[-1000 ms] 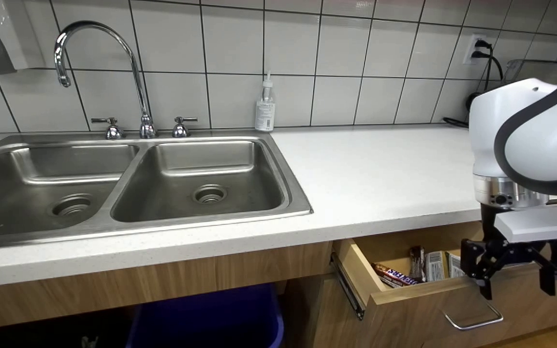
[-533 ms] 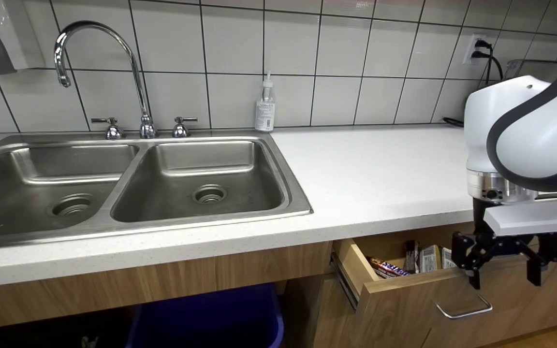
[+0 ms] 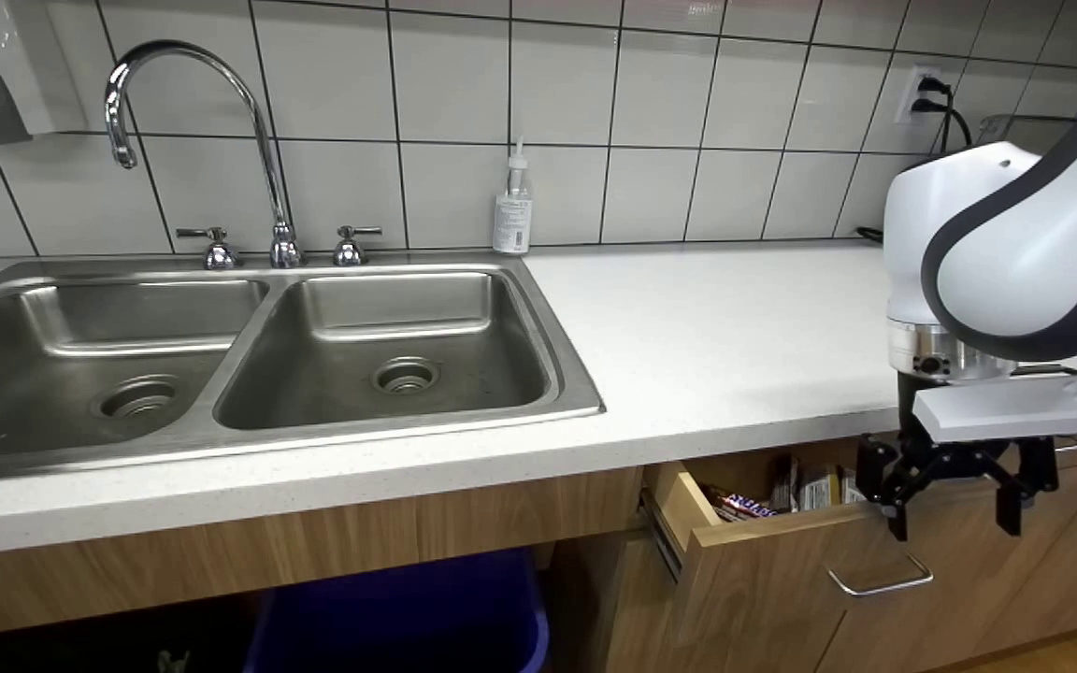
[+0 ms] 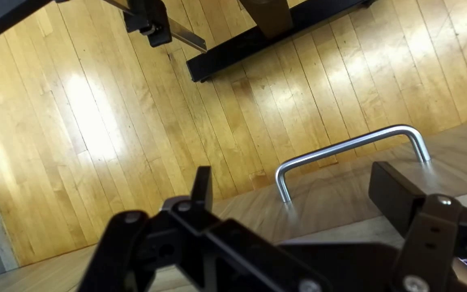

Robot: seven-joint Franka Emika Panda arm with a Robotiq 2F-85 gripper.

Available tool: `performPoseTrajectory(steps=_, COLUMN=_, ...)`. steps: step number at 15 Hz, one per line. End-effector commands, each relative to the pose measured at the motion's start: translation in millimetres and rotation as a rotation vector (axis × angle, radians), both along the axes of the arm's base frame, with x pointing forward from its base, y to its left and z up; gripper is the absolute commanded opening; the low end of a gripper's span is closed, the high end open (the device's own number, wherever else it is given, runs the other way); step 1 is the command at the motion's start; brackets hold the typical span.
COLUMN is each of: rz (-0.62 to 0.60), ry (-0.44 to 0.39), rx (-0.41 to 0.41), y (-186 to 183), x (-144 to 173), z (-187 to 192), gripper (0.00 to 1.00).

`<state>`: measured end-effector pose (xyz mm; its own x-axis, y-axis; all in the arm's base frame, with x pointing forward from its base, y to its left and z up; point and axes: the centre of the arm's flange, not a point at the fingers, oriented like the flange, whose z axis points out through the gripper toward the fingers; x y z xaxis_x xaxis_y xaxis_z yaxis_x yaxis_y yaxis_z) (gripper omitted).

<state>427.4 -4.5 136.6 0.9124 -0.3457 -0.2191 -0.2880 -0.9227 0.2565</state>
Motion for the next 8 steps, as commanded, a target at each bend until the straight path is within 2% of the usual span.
performPoseTrajectory(steps=1, rz=-0.022, ry=-0.057, rx=-0.009, y=8, x=27, z=1, gripper=1.00)
performPoseTrajectory(steps=8, rz=-0.014, ry=-0.100, rx=-0.026, y=12, x=43, z=3, gripper=1.00)
